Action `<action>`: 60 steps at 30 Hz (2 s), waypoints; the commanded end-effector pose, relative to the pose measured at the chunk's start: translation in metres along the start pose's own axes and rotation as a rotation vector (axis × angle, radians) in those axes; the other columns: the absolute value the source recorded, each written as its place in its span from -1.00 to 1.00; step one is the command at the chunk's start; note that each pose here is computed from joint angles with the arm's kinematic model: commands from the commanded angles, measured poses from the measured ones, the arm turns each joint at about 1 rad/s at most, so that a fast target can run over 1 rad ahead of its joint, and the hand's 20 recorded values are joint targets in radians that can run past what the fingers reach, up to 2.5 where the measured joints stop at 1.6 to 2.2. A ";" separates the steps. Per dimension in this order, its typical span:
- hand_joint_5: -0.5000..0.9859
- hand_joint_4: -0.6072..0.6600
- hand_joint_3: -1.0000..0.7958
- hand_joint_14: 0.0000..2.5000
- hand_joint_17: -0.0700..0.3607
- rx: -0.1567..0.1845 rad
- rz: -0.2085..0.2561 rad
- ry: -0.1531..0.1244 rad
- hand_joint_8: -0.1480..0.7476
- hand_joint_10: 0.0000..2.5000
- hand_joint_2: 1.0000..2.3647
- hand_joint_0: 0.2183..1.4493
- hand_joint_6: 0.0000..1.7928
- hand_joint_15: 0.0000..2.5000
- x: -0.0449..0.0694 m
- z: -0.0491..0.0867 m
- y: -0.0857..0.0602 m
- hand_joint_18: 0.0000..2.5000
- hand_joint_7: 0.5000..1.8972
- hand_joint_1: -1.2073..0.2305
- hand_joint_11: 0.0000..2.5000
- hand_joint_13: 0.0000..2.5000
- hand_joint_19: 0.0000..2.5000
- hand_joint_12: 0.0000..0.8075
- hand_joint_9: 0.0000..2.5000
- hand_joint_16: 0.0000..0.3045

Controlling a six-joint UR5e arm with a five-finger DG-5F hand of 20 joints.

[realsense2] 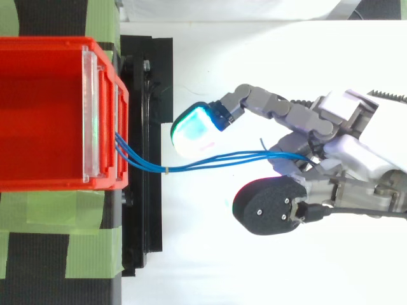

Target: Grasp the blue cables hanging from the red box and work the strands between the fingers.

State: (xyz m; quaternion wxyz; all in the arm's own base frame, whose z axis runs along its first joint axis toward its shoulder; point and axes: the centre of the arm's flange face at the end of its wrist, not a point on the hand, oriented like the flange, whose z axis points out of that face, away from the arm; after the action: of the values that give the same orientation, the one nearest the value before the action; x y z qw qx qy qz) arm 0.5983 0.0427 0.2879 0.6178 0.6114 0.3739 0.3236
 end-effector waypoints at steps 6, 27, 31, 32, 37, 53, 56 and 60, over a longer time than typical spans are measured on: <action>-0.13 0.20 -1.00 1.00 -0.09 -0.023 -0.039 -0.035 0.31 1.00 -1.00 -0.12 -1.00 0.27 0.002 0.004 0.007 0.43 0.21 -0.15 1.00 0.18 -0.33 0.20 -0.16 -0.63; -0.09 0.23 -1.00 1.00 -0.09 -0.007 -0.262 -0.117 0.31 1.00 -1.00 -0.07 -1.00 0.27 -0.004 0.003 0.005 0.43 0.21 -0.19 1.00 0.18 -0.33 0.20 -0.16 -0.63; -0.07 0.24 -1.00 1.00 -0.09 0.000 -0.310 -0.117 0.31 1.00 -1.00 -0.07 -1.00 0.27 -0.005 0.003 0.005 0.43 0.22 -0.19 1.00 0.18 -0.33 0.20 -0.16 -0.63; -0.07 0.23 -1.00 1.00 -0.09 0.000 -0.310 -0.117 0.31 1.00 -1.00 -0.07 -1.00 0.27 -0.005 0.003 0.005 0.43 0.22 -0.19 1.00 0.18 -0.33 0.20 -0.16 -0.63; -0.05 0.24 -1.00 1.00 -0.09 -0.002 -0.308 -0.118 0.31 1.00 -1.00 -0.06 -0.95 0.27 -0.005 0.003 0.005 0.43 0.22 -0.18 1.00 0.18 -0.33 0.20 -0.16 -0.63; -0.13 0.22 -0.91 1.00 -0.09 -0.035 -0.264 -0.101 0.31 1.00 -0.99 0.04 -0.51 0.27 0.011 -0.002 0.009 0.43 0.09 -0.19 1.00 0.18 -0.33 0.20 -0.16 -0.63; -0.14 0.22 -0.84 1.00 -0.09 -0.039 -0.265 -0.099 0.31 1.00 -0.99 0.07 -0.41 0.27 0.013 -0.002 0.010 0.43 0.04 -0.20 1.00 0.18 -0.33 0.20 -0.16 -0.63; -0.14 0.22 -0.82 1.00 -0.09 -0.039 -0.271 -0.099 0.31 1.00 -0.99 0.08 -0.38 0.27 0.013 -0.002 0.011 0.43 0.04 -0.19 1.00 0.18 -0.33 0.20 -0.16 -0.63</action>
State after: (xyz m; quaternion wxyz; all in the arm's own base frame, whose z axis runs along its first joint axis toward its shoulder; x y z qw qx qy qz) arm 0.6035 0.0550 0.2973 0.6847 0.5595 0.4149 0.2146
